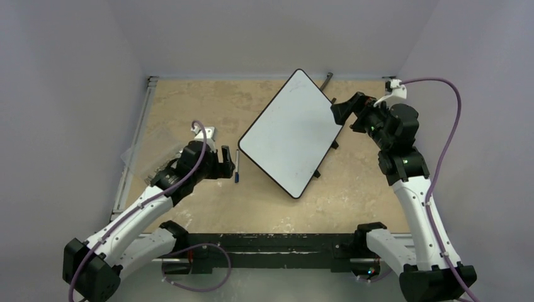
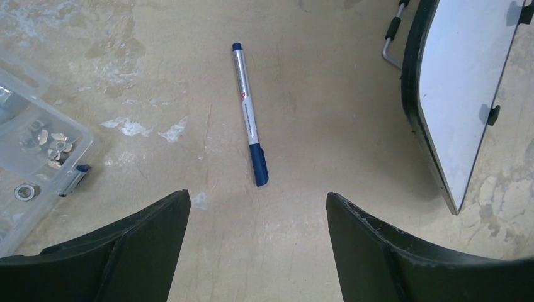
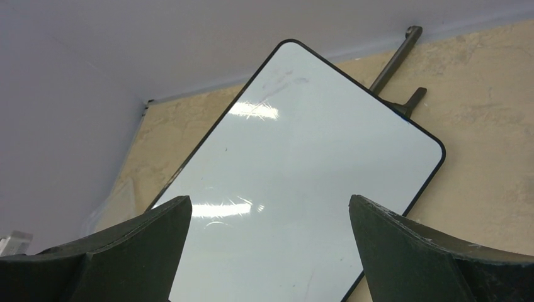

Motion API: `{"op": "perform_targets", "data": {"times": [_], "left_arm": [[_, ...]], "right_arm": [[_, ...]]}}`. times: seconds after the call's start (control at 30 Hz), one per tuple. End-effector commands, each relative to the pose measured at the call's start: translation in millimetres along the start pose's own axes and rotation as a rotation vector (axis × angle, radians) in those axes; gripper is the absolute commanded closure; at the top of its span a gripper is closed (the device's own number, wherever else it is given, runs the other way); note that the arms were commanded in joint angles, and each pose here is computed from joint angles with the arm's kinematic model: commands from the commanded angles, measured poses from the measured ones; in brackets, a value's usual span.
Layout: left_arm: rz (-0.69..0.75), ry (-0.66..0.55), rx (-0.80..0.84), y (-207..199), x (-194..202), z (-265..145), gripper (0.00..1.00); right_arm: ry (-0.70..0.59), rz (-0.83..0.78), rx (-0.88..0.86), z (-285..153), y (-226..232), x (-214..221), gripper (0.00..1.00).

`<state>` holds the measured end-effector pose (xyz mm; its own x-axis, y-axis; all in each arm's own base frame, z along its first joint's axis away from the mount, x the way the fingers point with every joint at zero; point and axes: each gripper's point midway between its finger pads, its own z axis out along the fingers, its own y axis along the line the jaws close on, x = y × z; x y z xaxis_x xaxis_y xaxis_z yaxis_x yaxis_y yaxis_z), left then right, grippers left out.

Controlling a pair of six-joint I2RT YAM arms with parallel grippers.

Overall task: Write a sentence on the whiteboard
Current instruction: Open the whiteboard marker at the center of the board.

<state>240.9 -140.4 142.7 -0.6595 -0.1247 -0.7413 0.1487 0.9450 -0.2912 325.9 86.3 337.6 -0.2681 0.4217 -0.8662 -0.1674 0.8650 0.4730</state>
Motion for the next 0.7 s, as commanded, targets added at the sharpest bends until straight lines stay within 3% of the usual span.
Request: {"op": "perform_targets", "data": {"times": [0.0, 0.37, 0.67], "left_arm": [[0.059, -0.055, -0.036, -2.4, -9.2, 19.4, 0.23], [0.113, -0.003, -0.145, 8.9, 23.6, 68.8, 0.32], [0.087, 0.075, -0.179, 6.3, 47.7, 97.6, 0.49]], "right_arm": [[-0.004, -0.019, -0.053, -5.2, 13.5, -8.0, 0.01], [0.02, -0.023, -0.056, -12.0, 11.5, 2.8, 0.01], [0.024, -0.032, -0.093, -15.1, 16.2, 7.1, 0.01]]}}
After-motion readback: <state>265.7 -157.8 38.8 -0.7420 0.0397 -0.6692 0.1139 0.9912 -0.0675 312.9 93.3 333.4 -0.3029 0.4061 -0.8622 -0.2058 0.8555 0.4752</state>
